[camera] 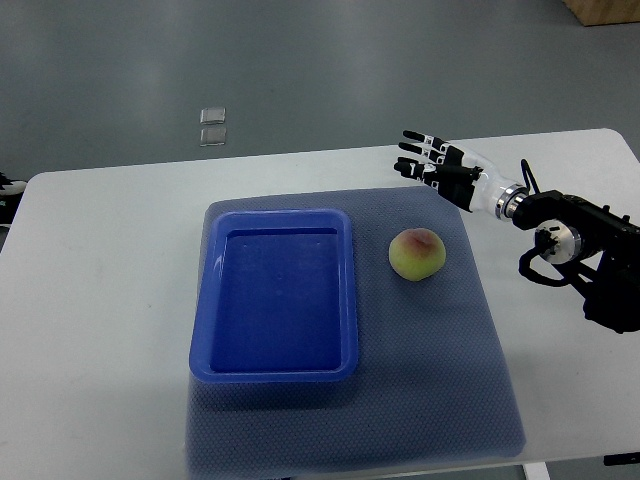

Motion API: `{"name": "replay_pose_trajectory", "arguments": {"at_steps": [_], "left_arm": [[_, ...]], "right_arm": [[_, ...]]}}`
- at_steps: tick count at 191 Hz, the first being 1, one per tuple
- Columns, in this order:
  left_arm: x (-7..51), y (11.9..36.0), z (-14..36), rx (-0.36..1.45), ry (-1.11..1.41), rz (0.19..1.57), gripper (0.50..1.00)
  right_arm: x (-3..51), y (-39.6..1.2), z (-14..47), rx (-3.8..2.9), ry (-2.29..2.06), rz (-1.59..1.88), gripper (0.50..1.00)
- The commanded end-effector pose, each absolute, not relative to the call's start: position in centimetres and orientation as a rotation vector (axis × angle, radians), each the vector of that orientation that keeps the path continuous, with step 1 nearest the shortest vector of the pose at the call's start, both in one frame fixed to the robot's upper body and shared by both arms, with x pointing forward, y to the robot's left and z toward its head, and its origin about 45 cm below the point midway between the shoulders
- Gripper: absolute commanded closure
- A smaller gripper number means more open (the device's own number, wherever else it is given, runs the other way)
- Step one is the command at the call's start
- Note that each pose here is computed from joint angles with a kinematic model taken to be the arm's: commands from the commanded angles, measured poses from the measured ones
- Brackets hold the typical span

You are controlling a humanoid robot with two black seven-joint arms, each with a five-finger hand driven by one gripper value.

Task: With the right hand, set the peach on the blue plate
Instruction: 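Move the right hand toward the peach beside the blue tray, then lower the right hand around the peach and close the fingers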

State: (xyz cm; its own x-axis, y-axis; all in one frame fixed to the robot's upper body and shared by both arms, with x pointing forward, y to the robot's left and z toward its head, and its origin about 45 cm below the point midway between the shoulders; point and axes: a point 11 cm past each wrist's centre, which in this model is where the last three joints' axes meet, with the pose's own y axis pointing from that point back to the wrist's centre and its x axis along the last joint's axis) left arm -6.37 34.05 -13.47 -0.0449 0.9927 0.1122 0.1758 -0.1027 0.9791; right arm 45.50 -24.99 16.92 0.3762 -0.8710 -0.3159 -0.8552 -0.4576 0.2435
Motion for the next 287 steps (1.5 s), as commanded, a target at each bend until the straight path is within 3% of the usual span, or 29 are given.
{"name": "replay_pose_trajectory", "arguments": {"at_steps": [1, 149, 287], "left_arm": [[-6.3, 34.1, -13.5, 1.393, 1.324, 1.244, 0.500], [-6.4, 34.1, -13.5, 1.395, 1.324, 1.243, 0.500], [-6.3, 34.1, -13.5, 1.393, 1.324, 1.244, 0.500]], "right_arm": [[45.5, -24.9, 17.2, 2.586, -1.606, -0.623, 0.570], [45.6, -26.6, 18.6, 2.570, -1.519, -0.349, 0.570], [43.1, -24.5, 21.4, 2.492, -0.913, 0.431, 0.572]]}}
